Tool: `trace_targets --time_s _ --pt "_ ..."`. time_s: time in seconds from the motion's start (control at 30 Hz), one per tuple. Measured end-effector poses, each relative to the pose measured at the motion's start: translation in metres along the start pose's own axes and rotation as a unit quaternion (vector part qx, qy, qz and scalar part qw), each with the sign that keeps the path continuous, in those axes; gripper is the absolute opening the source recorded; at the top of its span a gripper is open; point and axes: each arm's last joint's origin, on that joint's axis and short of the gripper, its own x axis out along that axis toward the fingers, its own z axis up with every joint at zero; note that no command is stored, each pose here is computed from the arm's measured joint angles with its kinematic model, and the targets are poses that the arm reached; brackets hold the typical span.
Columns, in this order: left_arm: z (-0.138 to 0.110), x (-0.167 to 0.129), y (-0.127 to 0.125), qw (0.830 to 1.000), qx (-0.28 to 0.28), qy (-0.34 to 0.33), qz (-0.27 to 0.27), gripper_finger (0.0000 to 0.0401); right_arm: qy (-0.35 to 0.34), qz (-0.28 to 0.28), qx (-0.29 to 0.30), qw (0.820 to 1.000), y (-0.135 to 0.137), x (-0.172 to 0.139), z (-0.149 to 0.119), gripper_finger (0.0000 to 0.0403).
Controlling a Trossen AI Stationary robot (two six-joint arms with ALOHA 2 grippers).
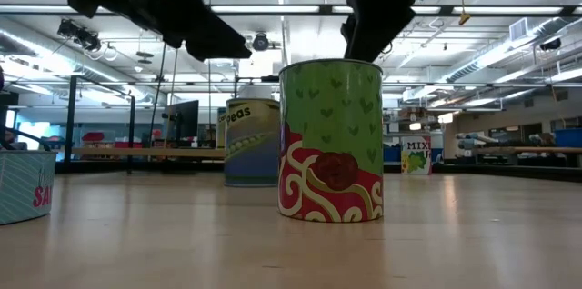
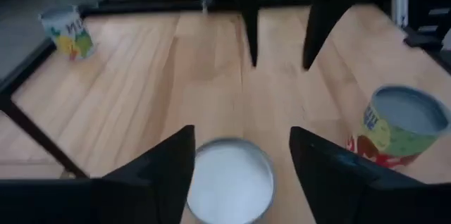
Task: Pick and place cans onto a shelf
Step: Put the canned peas on the shelf
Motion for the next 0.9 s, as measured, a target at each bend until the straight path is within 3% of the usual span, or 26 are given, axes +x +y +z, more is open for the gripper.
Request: trace_targets --time_s 0.4,0.7,0.9 --pt "-0.012 0.030 0.003 0.997 -0.002 0.070 0.029 0.0393 -0.024 -0.014 0.009 1.000 0.010 0.014 -0.011 0.0240" --pt "-0.021 0.044 0.005 0.996 -0.010 0.090 -0.005 0.0396 -0.020 -0.015 0.019 1.000 0.010 0.017 -0.014 0.0240" --pt "-0.032 0.055 0.004 0.995 0.000 0.100 0.000 0.0396 -0.022 -0.014 0.020 0.999 0.010 0.017 -0.014 0.0240"
